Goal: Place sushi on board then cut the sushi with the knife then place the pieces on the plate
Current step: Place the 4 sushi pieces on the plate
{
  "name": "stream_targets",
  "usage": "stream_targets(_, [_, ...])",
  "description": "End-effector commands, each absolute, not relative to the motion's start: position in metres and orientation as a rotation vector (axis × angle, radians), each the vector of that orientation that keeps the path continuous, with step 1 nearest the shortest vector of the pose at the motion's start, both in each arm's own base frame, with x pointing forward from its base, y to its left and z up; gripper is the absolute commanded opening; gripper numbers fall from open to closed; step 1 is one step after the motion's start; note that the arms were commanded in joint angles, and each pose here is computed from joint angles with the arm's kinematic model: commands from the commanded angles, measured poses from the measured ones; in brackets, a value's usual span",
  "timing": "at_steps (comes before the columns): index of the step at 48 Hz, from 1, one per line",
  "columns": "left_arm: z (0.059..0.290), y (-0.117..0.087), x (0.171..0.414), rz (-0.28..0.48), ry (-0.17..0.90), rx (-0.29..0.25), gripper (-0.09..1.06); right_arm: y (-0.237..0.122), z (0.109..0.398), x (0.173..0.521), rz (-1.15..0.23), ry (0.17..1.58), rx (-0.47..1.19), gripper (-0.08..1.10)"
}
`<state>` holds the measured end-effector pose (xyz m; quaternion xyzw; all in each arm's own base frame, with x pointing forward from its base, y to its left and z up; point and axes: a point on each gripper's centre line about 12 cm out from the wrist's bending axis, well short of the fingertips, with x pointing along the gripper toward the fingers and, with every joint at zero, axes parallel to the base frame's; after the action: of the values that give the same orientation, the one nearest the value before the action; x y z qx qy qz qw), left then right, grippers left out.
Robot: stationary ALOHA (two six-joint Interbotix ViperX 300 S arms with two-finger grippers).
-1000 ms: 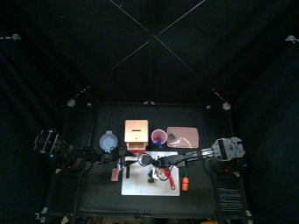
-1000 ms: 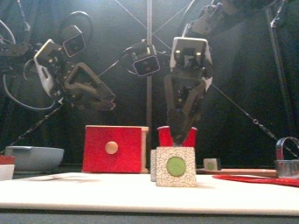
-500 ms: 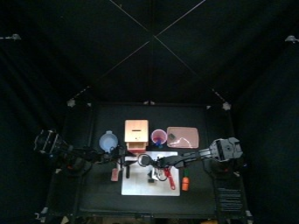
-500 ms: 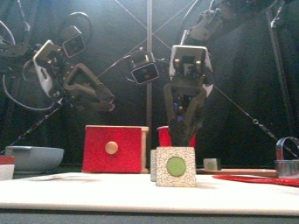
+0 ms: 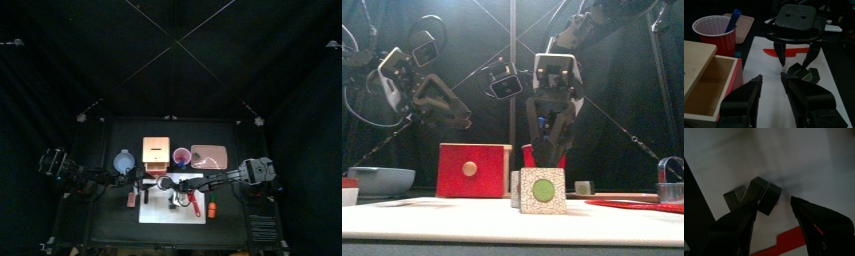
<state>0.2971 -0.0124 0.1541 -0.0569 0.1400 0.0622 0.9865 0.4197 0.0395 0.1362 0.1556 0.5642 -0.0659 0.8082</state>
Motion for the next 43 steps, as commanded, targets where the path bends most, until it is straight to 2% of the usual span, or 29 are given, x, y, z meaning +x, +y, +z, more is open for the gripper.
stream_targets(1, [0.159, -0.014, 0.300, 0.121, 0.264, -0.119, 0.76, 0.038, 0.140, 0.423, -0.141, 1.193, 0.335, 0.89])
stream_targets(43, [0.157, -0.015, 0.298, 0.124, 0.273, -0.125, 0.76, 0.033, 0.130, 0.423, -0.155, 1.211, 0.331, 0.88])
